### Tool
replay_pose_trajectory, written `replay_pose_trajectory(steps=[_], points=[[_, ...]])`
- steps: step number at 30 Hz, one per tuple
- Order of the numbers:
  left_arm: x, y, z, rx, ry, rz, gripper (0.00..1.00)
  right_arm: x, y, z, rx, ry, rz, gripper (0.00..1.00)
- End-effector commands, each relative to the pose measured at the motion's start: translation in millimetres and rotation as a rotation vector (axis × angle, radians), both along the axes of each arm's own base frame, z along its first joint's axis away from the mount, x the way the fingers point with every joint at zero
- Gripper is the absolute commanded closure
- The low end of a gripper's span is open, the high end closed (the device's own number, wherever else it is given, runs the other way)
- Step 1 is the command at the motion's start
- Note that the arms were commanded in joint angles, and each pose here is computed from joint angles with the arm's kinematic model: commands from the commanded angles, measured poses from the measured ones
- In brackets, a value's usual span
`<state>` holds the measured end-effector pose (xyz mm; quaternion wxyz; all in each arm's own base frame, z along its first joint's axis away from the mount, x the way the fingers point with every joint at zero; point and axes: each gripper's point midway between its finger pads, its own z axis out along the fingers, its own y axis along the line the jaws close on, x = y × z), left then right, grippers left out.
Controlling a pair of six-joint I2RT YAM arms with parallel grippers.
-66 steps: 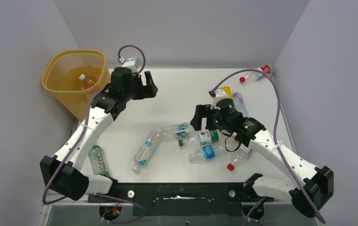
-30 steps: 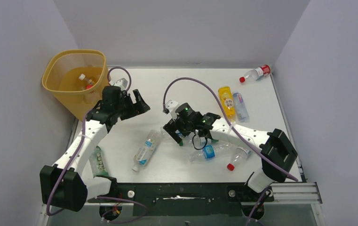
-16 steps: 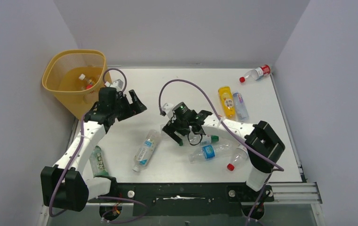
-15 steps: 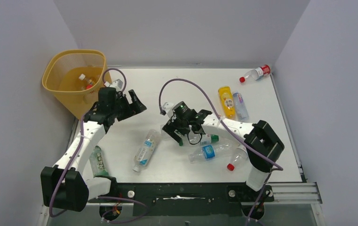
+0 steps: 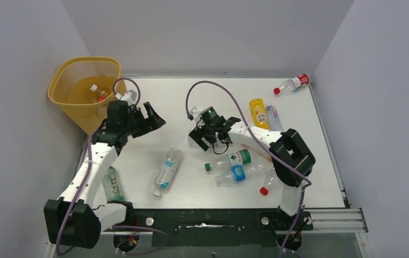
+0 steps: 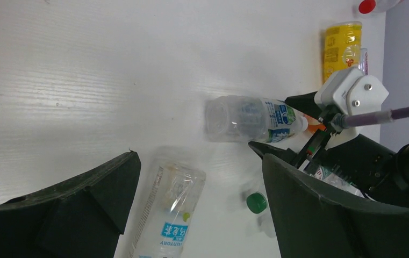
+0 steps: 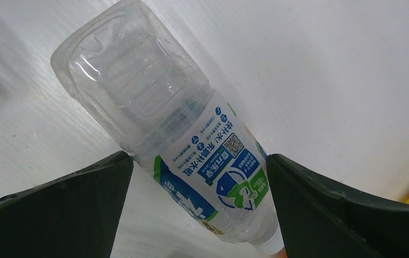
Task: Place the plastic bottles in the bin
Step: Pick up the plastic bottle at the center of the board.
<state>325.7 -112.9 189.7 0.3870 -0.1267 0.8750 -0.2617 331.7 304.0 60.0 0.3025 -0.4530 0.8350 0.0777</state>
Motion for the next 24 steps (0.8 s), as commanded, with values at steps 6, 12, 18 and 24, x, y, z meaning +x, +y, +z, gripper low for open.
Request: replay_pose_trajectory(steps=[6, 12, 18, 24], points=[[6.0, -5.4, 20.5, -0.030, -0.091, -0.035, 0.15, 37.9, -10.8, 11.4, 0.103, -0.020, -0.056, 0.02], [9.3, -5.8, 24.8, -0.032, -0.100, -0.032, 0.15, 35.5, -2.0, 25.8, 0.233, 0.033, 0.014, 0.02], [8.5, -5.4, 23.6, -0.033, -0.093, -0.029, 0.15, 39.5, 6.5, 50.8, 0.279, -0.001, 0.052, 0.02], [7.1, -5.3, 24.2, -0.033, -0.096, -0.028, 0.15, 47.8, 0.4, 43.3, 0.215, -0.011, 0.037, 0.02]])
